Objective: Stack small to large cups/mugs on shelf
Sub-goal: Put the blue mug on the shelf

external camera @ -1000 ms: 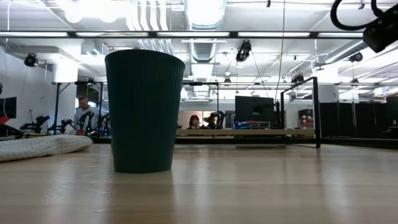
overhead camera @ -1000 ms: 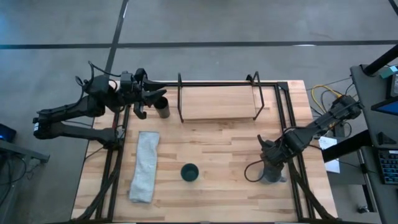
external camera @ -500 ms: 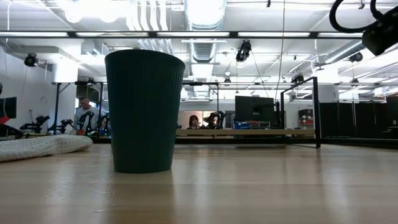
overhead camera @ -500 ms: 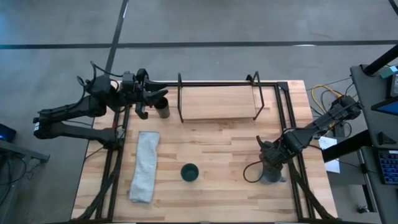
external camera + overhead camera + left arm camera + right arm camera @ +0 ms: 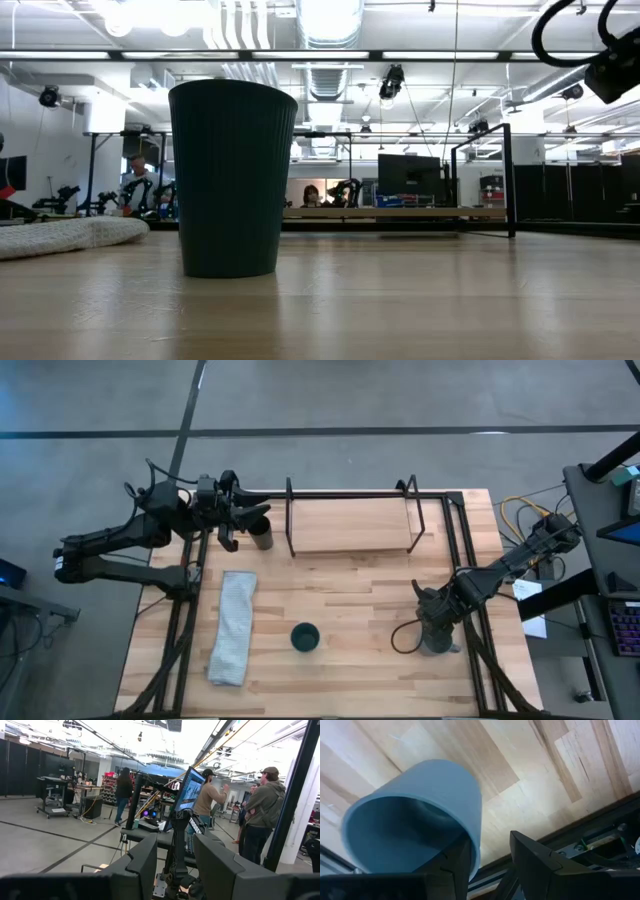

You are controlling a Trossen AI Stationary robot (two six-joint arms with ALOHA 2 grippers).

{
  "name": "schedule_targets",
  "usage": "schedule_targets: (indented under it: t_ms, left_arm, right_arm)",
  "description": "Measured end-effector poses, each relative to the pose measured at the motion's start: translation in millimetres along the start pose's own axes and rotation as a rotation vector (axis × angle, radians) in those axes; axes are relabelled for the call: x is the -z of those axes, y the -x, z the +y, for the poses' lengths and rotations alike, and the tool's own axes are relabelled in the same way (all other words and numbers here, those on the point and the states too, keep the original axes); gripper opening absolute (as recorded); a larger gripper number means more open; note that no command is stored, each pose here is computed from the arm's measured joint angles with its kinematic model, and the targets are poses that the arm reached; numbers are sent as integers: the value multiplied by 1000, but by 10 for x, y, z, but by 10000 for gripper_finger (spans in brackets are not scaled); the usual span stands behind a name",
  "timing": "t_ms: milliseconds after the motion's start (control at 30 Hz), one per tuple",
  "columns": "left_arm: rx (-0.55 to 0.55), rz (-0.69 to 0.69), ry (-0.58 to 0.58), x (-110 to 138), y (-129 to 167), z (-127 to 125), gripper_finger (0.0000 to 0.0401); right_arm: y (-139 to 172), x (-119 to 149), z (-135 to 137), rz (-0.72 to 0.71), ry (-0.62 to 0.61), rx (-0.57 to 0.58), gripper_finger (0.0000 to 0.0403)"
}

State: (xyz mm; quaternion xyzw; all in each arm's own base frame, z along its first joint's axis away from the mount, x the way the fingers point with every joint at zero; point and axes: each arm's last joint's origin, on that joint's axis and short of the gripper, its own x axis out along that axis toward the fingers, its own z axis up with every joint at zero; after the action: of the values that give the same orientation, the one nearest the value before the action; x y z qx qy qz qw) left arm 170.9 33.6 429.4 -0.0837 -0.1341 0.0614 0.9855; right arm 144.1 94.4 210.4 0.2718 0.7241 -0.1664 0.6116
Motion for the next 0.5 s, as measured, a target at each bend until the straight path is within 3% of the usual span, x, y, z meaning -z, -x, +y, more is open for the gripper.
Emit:
schedule_targets:
  t_ms: [267,500]
  left_arm:
    - [0,0,0,1,-1,0,116]
    - [1,-3,0,-8,10,-3,116]
  right_arm:
    - [-105,-4,-54,9,-33,26,116]
    - [-188,-20,-61,4,-46,5,23]
